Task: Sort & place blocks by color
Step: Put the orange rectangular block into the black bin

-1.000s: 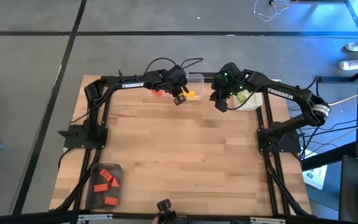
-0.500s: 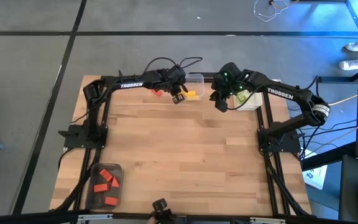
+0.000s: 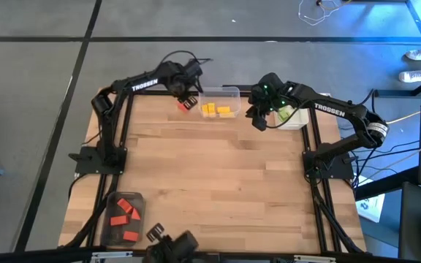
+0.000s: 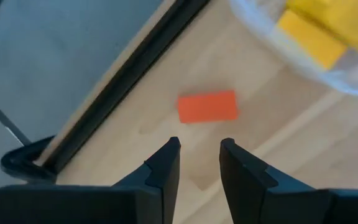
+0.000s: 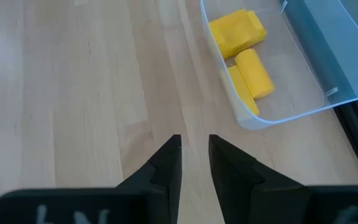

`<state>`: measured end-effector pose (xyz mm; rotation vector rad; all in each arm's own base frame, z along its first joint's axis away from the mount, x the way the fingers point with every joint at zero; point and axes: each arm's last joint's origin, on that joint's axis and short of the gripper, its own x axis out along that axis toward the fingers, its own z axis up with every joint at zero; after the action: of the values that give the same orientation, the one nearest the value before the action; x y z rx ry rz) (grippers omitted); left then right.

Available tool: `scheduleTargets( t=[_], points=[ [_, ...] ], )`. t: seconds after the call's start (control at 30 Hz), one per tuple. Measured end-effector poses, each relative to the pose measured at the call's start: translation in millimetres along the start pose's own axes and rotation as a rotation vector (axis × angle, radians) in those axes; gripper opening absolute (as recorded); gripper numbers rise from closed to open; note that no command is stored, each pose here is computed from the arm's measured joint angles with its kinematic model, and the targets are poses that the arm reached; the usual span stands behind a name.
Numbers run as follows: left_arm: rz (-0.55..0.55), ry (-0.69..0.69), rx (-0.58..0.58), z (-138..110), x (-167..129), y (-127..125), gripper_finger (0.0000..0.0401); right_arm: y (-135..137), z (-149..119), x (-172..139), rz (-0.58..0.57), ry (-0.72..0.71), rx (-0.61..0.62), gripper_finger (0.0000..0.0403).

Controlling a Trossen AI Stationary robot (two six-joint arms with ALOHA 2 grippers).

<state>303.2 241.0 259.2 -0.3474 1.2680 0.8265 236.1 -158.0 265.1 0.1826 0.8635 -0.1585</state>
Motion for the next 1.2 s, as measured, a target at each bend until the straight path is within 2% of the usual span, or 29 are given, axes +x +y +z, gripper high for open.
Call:
scheduleTargets(
  t=[0.1,0.2,0.37,0.5,0.7,0.77,1.2],
  points=[
    [-0.067,0.040,-0.042,-1,11,16,0.0103,0,0,0,0.000,-0.002,-0.001,0.0082],
    [-0.139,0.080,-0.190,-1,22,28,0.0099,0,0,0,-0.001,-0.004,0.007,0.0082],
    [-0.093,0.051,-0.386,6,39,37,0.0098,-1,2,0,-0.006,-0.024,0.019,0.0082],
    [-0.102,0.004,-0.417,14,50,33,0.0098,-1,3,0,-0.007,-0.027,0.018,0.0082],
    [-0.078,0.093,-0.459,10,75,27,0.0098,-1,3,0,-0.006,-0.026,0.018,0.0082],
    [-0.075,0.110,-0.439,10,82,24,0.0098,-1,3,0,-0.007,-0.026,0.018,0.0082],
    [-0.042,0.138,-0.412,8,95,15,0.0098,-1,3,0,-0.006,-0.025,0.016,0.0082]
  ],
)
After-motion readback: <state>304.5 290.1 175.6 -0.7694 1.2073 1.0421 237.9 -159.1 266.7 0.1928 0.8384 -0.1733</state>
